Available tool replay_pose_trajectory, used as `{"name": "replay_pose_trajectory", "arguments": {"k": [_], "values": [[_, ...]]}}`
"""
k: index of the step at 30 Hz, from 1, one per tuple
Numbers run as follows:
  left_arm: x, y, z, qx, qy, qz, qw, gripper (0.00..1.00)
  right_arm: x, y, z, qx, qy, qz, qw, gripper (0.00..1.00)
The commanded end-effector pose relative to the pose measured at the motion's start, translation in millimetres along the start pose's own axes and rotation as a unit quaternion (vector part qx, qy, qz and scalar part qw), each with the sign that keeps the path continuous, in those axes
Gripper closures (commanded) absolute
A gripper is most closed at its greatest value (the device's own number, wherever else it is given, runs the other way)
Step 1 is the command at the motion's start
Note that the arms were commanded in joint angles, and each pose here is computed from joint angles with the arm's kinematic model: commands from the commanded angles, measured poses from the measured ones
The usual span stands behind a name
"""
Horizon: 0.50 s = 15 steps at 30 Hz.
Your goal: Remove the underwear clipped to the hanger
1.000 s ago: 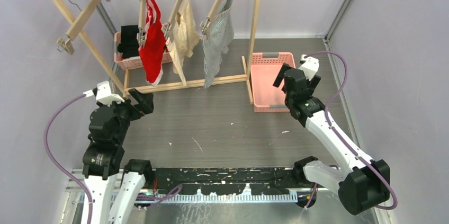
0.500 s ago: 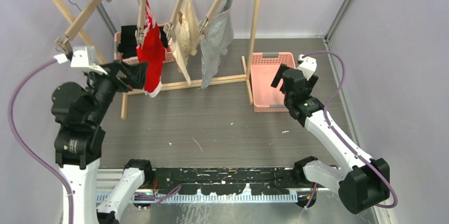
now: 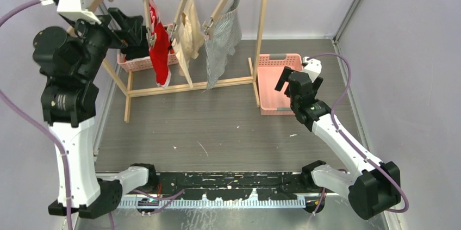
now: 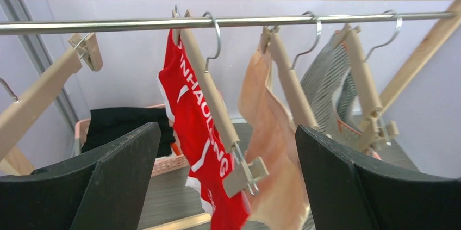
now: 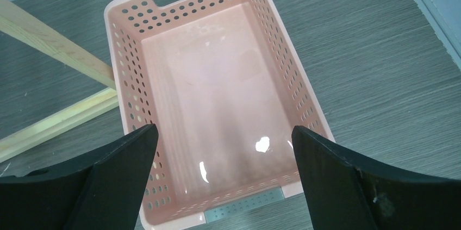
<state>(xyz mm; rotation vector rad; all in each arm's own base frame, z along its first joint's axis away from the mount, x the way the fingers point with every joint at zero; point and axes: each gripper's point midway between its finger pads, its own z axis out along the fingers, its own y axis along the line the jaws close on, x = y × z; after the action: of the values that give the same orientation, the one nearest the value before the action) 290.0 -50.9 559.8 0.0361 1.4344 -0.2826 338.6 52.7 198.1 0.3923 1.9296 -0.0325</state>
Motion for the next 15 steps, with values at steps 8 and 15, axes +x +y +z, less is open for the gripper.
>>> {"name": "replay_pose_trajectory", "arguments": {"k": [8,15], "values": [[27,20,55,-0.025,0.038,0.031,0.998,0.02,-11,21,-9,-0.046,-0.021,0.010,0.999,0.00],[34,24,75,-0.027,0.038,0.029,0.998,0.00,-6,28,-11,-0.053,-0.019,0.001,0.998,0.00]]}}
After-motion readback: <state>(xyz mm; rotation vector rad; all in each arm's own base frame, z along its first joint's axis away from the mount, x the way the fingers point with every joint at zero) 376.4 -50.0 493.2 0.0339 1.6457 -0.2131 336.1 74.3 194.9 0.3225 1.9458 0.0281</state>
